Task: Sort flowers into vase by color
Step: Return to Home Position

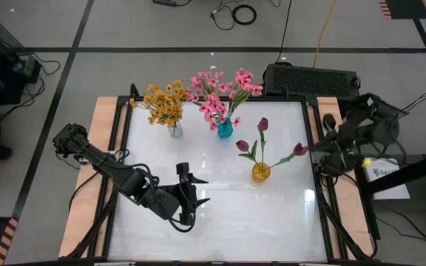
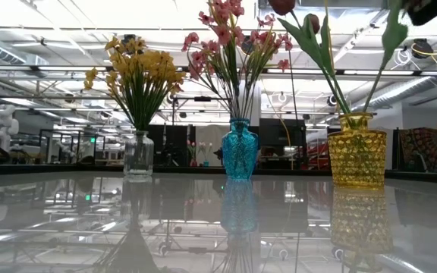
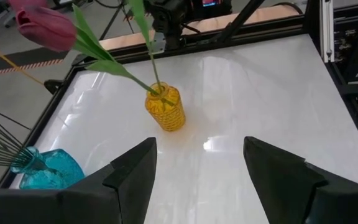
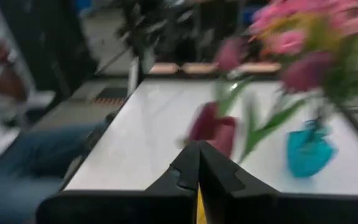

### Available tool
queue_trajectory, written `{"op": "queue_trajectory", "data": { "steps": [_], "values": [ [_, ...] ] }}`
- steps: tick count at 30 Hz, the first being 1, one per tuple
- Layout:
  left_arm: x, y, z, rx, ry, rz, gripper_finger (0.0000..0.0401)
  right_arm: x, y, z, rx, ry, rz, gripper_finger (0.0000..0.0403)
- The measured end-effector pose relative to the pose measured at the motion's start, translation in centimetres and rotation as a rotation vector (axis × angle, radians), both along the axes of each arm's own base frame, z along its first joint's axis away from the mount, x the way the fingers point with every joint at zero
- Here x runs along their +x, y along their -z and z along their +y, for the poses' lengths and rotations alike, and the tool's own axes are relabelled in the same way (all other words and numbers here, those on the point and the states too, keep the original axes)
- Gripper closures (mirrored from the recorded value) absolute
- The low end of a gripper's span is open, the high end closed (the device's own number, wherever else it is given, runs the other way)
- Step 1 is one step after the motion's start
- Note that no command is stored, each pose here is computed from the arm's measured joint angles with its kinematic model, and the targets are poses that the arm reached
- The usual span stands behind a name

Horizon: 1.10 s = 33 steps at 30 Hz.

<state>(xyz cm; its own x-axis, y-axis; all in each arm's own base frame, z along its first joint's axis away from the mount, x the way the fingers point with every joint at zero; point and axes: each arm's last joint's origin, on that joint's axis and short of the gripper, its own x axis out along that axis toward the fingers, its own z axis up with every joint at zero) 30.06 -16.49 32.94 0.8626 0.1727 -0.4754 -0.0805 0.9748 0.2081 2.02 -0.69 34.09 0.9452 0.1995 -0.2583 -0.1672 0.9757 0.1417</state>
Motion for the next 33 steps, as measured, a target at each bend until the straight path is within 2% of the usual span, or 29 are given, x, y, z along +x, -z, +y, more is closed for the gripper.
{"op": "queue_trajectory", "data": {
  "steps": [5,11,15,17,21,30,33],
  "values": [
    [0.0,0.0,0.0,0.0,-0.002,-0.002,0.0155,-0.9,0.0,-2.2,0.009,0.148,-0.128,0.0403],
    [0.0,0.0,0.1,0.006,-0.012,-0.005,0.0155,-0.8,-1.1,-2.2,0.042,0.149,-0.271,0.0403],
    [0.3,-0.1,0.5,0.013,-0.026,-0.008,0.0155,-0.1,-1.8,-1.0,-0.033,0.186,-0.348,0.0403],
    [0.4,-0.1,0.8,0.011,-0.034,-0.011,0.0155,0.2,-1.6,-0.6,-0.082,0.25,-0.358,0.0403],
    [0.6,-0.1,1.2,0.013,-0.046,-0.011,0.0155,0.6,-0.8,-0.1,-0.133,0.273,-0.351,0.0403],
    [0.9,-0.3,1.3,0.063,-0.019,-0.024,0.0155,0.1,2.1,-1.1,-0.027,0.365,-0.361,0.0403],
    [1.0,-0.4,1.4,0.076,-0.014,-0.026,0.0155,0.5,2.9,-0.6,-0.044,0.454,-0.347,0.0403]
  ]
}}
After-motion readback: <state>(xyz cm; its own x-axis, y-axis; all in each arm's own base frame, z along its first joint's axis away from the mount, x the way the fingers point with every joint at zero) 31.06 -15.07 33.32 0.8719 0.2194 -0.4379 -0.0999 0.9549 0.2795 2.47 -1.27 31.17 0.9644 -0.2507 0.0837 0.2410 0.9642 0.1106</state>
